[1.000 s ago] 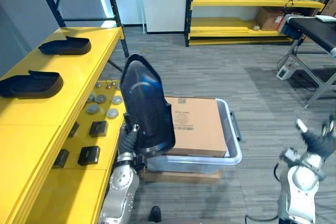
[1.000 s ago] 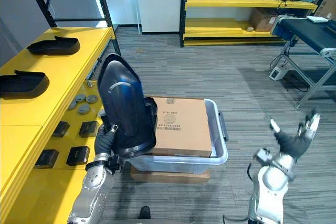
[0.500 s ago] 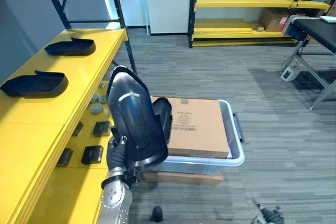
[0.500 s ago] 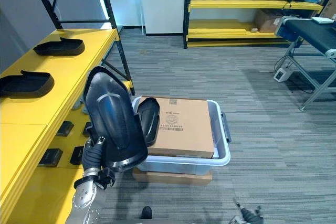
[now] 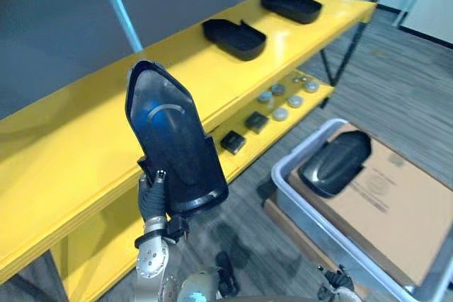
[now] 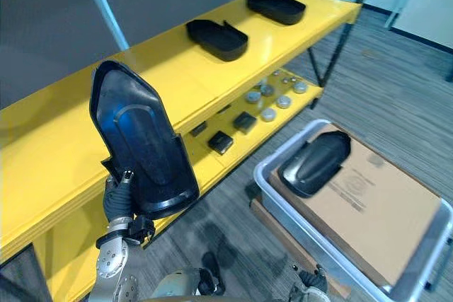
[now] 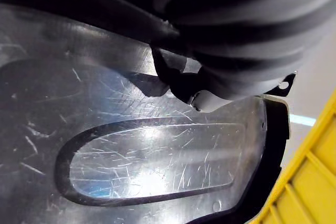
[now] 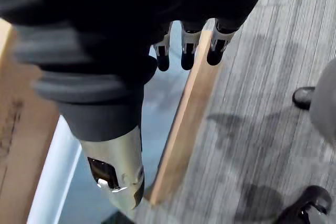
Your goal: Walk over and take plastic housings, then place them on the shelf
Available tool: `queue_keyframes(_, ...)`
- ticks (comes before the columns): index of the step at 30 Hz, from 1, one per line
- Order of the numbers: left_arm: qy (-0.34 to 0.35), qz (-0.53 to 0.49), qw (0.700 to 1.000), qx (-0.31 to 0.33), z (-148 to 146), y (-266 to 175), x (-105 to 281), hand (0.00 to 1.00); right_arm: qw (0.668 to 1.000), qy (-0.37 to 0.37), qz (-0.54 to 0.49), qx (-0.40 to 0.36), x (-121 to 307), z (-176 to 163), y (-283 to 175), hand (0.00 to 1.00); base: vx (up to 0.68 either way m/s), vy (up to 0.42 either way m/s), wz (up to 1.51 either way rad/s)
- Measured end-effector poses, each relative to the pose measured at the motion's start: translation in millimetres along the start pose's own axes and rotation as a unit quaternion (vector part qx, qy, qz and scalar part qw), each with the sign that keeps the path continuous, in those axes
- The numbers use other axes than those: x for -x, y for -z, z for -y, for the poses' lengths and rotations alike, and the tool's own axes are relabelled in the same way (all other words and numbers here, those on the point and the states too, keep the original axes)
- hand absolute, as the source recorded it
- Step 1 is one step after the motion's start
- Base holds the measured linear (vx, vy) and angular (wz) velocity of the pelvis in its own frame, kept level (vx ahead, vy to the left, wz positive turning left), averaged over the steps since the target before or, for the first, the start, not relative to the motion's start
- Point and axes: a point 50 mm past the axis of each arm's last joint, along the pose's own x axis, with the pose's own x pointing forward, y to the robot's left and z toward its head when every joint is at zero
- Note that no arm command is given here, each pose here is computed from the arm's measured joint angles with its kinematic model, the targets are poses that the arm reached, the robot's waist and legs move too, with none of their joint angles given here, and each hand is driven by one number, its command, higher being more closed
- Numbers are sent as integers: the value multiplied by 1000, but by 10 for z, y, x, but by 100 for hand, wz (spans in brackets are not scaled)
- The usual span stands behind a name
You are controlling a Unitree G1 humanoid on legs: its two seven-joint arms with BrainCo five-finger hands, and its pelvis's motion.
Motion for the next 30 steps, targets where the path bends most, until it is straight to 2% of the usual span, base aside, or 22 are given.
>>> queue_keyframes(2, 23, 3, 1000, -5, 85, -7, -41, 100, 1000, -1, -14, 4, 32, -3, 100, 0, 166, 106, 70)
queue_keyframes(8, 36, 31, 999, 5, 228, -110, -159, 100, 1000, -12, 8, 8, 82, -29, 80, 0, 154, 19, 86)
queue_keyframes(14, 21, 32, 999, 17, 271, -98, -136, 100, 1000, -20, 3, 22, 114, -43, 148, 0, 166, -118, 82)
queue_keyframes(24, 41, 22, 999, 21, 351, -61, -83, 100, 999, -28, -4, 30, 157, -71, 226, 0, 158, -121, 25)
queue_keyframes(30, 53, 33, 998, -3, 428, -92, -120, 100, 999, -26, -5, 46, 167, -40, 263, 0, 31, -15, -4)
